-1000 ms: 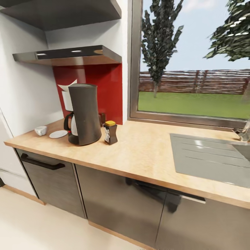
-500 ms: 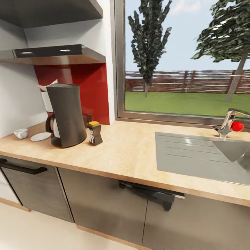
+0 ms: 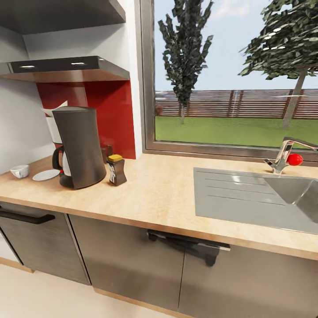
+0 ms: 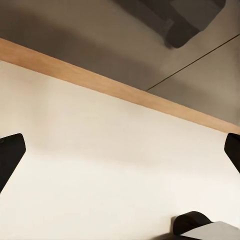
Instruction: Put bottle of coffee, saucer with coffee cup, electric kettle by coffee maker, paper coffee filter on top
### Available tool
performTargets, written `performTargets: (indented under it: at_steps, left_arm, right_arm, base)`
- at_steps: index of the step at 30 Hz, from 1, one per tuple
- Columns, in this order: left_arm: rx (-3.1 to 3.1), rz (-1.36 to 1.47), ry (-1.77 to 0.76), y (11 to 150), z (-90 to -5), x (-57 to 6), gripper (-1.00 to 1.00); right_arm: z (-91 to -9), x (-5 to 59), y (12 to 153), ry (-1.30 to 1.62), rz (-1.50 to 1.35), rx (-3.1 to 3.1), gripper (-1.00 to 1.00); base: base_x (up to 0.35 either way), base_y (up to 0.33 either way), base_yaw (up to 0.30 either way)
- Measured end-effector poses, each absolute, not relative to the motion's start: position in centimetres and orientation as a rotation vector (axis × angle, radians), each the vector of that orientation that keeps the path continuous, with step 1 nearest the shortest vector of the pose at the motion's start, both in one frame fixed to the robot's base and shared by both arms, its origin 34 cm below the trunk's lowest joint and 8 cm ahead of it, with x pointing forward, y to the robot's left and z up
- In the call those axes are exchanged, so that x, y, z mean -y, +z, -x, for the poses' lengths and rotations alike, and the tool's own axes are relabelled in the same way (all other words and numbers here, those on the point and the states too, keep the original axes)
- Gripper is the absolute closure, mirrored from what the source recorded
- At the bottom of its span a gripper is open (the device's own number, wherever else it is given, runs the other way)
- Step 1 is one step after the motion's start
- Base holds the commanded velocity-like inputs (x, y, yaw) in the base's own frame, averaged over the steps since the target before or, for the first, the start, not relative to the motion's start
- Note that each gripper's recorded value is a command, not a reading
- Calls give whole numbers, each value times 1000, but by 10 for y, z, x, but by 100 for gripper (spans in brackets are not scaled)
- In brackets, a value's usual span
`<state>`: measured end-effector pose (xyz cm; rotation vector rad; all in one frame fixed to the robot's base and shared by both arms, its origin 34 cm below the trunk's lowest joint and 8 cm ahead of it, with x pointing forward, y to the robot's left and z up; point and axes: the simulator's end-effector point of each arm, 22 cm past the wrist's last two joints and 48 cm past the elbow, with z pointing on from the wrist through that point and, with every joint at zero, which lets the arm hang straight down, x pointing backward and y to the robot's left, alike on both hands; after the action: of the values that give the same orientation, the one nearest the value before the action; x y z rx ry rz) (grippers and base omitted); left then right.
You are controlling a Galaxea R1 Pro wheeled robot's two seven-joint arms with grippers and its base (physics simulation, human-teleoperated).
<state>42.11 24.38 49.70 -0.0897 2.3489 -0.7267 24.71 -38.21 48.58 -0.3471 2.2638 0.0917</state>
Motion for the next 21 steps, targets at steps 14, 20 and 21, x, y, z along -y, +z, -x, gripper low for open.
performTargets:
  at_steps: [14,20,21]
  left_arm:
    - [-2348,91,-726,497,-421,-244,-100]
    - [-2348,91,-726,497,-422,-244,-100]
    - [-2348,91,-726,497,-422,-244,-100]
  right_arm:
    - [-247,382,486,92,347,-2264,-100]
    - [-247,382,486,92,347,-2264,-100]
    - [-247,382,486,91,347,-2264,-100]
  base:
    - [0,0,-72]
    - [0,0,-259]
    - [0,0,-274]
